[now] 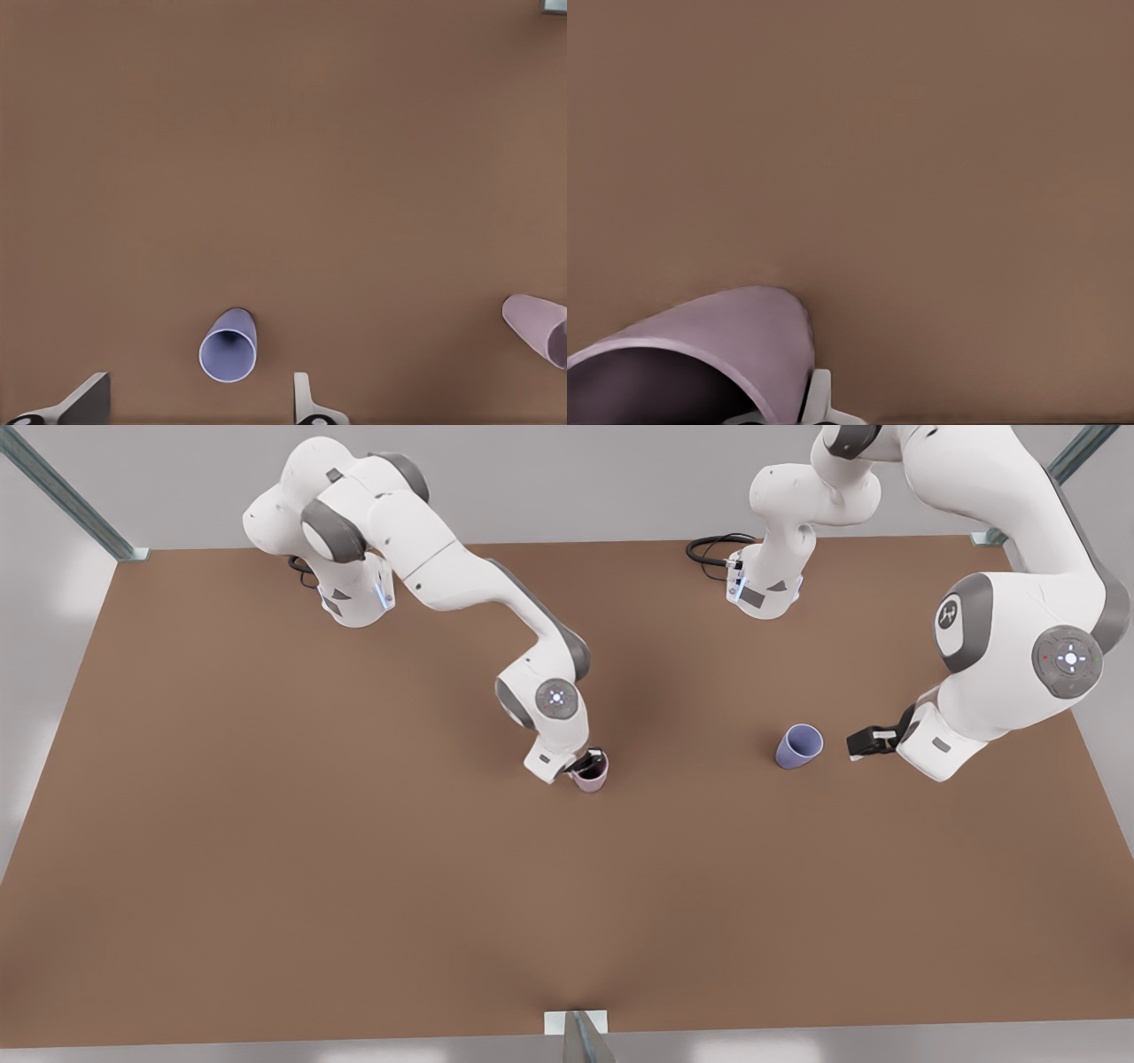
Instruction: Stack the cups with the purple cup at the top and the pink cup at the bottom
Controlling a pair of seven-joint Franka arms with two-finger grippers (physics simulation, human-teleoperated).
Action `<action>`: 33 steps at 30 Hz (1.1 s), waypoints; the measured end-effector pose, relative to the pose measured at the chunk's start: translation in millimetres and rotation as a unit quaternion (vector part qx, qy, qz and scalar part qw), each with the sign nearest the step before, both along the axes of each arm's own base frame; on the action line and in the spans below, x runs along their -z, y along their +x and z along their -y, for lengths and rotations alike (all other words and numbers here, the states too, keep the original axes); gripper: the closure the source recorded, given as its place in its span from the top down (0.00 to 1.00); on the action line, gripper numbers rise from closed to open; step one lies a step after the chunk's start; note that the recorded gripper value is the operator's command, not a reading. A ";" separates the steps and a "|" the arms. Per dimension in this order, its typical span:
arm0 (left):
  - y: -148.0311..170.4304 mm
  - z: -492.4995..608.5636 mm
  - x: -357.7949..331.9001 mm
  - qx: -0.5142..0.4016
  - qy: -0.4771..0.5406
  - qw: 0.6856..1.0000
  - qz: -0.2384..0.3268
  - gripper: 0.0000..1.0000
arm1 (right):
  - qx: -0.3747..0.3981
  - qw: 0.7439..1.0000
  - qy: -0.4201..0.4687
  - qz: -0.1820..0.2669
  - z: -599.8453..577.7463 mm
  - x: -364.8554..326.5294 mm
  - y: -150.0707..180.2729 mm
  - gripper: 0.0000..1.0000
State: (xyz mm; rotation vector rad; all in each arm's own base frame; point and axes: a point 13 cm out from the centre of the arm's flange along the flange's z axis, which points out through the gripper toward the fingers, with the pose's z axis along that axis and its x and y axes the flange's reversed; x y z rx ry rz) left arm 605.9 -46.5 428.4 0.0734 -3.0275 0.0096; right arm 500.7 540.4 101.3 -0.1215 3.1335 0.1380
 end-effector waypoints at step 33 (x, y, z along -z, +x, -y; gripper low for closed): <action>-83.1 39.6 158.6 0.052 0.028 0.991 -0.122 1.00 | 0.281 0.958 -0.001 0.056 407.9 -304.9 163.9 1.00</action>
